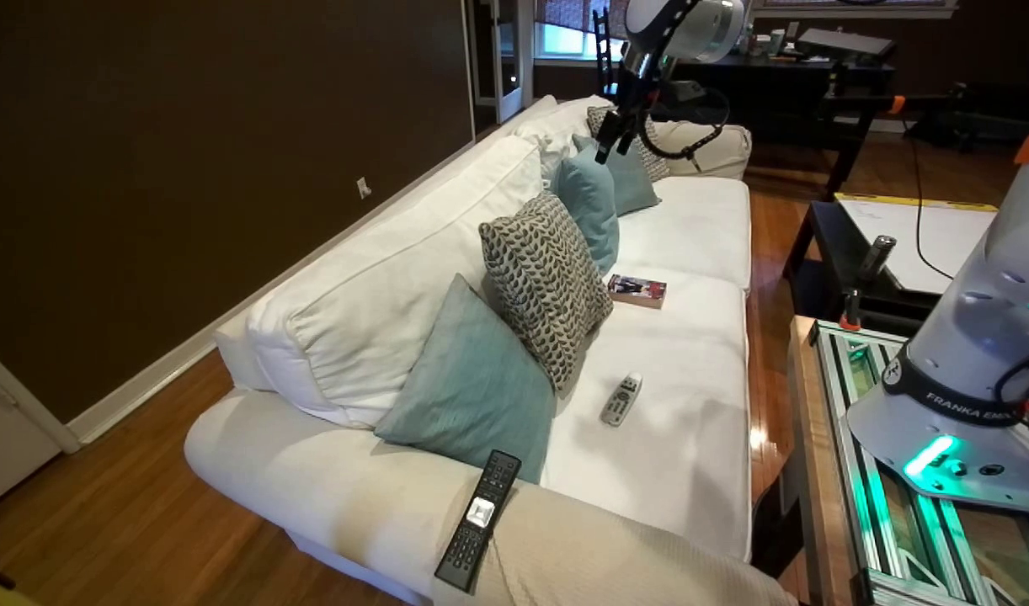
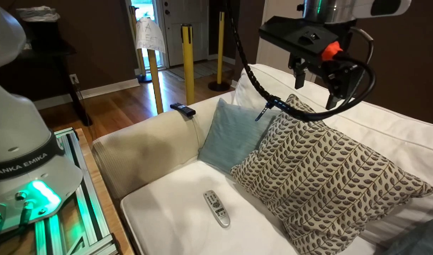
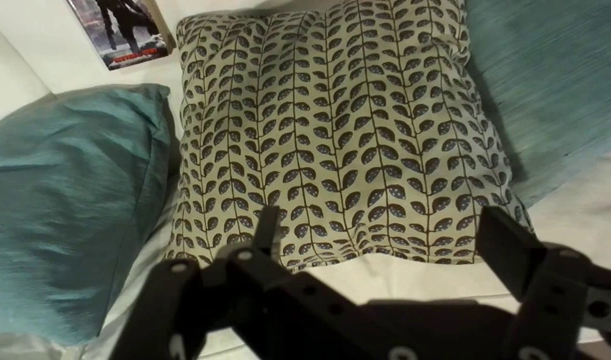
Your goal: Pick up the beige and black pillow and put it in front of the blue pillows, pick up the left blue pillow move it to the left of the couch, pick the beige and black pillow and move it backwards
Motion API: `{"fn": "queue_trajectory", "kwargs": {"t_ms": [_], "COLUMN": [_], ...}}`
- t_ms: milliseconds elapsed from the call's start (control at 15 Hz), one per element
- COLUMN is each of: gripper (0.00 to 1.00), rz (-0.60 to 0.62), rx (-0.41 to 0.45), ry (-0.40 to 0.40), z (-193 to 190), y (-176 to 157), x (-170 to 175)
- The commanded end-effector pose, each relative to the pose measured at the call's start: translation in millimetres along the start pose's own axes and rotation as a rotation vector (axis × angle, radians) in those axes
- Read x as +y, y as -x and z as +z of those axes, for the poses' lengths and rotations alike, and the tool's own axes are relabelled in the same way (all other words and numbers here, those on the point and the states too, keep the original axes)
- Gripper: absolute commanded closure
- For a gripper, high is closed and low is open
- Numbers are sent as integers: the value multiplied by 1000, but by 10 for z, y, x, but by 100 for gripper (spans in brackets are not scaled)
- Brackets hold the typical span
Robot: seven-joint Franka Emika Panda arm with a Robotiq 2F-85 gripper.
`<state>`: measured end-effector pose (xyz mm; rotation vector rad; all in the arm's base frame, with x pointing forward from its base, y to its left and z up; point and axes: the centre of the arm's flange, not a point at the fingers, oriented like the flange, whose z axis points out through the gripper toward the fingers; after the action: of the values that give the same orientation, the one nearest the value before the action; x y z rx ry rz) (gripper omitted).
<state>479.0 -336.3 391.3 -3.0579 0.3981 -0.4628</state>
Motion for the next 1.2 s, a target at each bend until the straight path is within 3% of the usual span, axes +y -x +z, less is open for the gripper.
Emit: {"fn": "queue_trajectory", "kwargs": {"t_ms": [0, 733, 867, 1133], "gripper": [0, 0, 0, 0], "rz": [-53, -41, -33, -30], "rx": [56, 166, 142, 151], "ry": [21, 15, 23, 16], "z": [-87, -267, -256, -299], "y": [327, 664, 520, 557], "x": [-114, -235, -206, -231]}}
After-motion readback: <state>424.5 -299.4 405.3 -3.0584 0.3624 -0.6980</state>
